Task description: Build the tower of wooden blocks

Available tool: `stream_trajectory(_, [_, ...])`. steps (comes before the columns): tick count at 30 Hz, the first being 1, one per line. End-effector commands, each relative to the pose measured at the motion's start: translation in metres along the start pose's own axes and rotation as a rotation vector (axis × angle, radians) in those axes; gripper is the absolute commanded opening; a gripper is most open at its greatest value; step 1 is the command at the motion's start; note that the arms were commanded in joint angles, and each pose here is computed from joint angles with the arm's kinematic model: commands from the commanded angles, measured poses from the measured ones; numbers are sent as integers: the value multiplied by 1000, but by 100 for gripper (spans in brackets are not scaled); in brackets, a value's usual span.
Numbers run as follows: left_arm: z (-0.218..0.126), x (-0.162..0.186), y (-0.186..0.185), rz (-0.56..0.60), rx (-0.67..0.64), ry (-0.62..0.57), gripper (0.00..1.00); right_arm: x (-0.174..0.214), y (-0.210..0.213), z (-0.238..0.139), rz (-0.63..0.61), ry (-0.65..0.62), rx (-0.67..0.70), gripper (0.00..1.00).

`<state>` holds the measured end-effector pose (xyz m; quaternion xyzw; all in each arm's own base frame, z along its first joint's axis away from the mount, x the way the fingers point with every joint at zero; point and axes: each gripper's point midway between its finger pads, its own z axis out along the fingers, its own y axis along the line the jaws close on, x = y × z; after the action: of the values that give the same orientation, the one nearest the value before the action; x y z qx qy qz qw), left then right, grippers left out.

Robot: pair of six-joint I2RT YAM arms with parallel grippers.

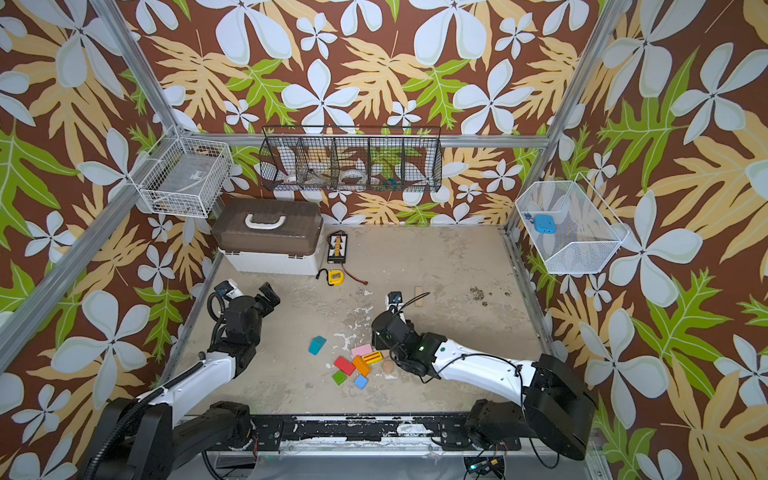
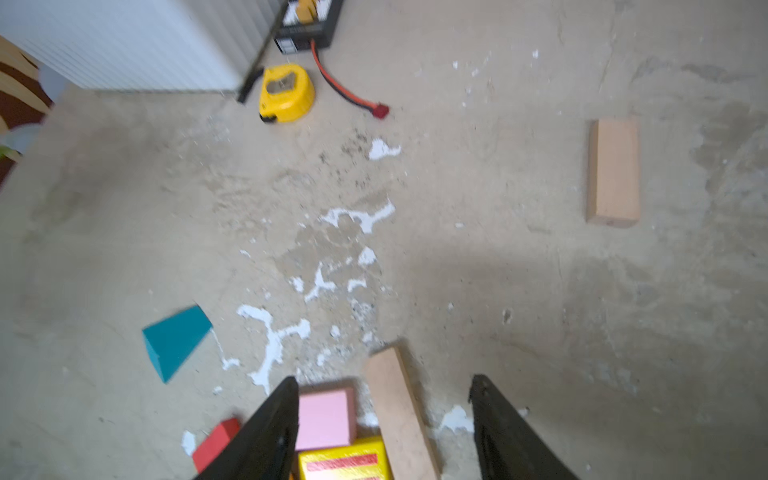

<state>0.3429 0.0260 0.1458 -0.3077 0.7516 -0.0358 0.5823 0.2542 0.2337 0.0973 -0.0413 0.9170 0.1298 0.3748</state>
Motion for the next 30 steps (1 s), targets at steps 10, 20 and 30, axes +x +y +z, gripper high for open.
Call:
stream_trajectory(10, [-1,-5,-3,4,21,-23,100,47,1,17,-125,162,-32,62])
stream_trajectory(20, [-20,63,-40,15,281,339,100,61,-6,23,-138,196,-17,59])
stream_trajectory(30, [-39,100,-83,85,586,472,100,68,-1,23,-156,213,-36,58])
